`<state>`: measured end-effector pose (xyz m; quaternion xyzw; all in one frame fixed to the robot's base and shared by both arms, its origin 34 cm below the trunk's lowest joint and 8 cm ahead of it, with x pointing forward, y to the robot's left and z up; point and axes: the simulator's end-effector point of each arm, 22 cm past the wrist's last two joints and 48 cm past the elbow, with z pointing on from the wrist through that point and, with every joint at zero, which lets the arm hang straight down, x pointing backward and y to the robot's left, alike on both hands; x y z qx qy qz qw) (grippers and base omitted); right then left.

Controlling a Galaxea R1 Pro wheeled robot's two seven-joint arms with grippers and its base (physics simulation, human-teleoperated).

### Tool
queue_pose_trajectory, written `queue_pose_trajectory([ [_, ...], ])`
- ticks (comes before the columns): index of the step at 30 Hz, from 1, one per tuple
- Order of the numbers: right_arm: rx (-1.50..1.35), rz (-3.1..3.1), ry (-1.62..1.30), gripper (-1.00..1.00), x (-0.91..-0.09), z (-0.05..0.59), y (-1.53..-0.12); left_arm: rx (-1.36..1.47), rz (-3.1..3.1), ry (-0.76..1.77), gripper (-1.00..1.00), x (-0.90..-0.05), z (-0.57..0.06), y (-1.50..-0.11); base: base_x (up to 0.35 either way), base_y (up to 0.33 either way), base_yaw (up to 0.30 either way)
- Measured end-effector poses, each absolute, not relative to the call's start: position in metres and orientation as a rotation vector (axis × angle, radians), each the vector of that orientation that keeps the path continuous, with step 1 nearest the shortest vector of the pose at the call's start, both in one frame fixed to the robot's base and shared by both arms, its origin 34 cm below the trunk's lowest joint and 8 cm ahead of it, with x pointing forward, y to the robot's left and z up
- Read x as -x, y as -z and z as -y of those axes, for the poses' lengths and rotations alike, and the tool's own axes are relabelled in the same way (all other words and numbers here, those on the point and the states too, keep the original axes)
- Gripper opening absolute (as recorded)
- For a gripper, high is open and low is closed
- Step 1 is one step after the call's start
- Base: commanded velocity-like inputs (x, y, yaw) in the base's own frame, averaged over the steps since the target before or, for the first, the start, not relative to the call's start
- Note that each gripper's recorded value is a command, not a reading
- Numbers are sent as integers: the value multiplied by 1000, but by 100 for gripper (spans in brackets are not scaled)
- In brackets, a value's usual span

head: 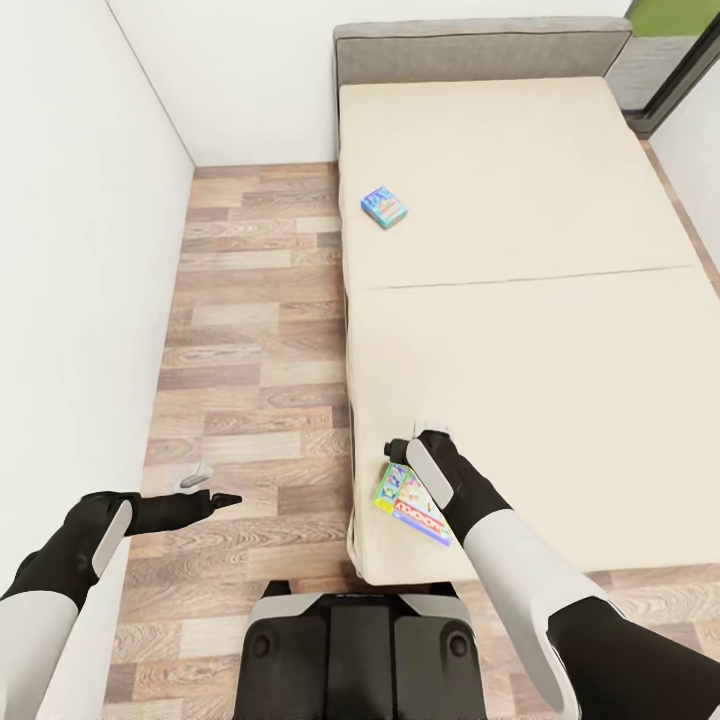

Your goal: Put all the toys in the child's room - the three board games (two on the bed and one on the table), the two jigsaw puzzles on the table, and the tennis ball on the table - inside the toy box on the table in the child's room.

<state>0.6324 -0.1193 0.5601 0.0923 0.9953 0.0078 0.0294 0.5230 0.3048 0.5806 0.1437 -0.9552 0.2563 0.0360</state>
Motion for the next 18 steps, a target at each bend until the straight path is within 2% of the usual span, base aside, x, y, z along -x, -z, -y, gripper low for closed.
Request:
queue_pose_trajectory([
  [18,-287,-3094,-20,100,-621,119,-545,-449,2907,-775,100,-511,-304,-569,0,0,0],
])
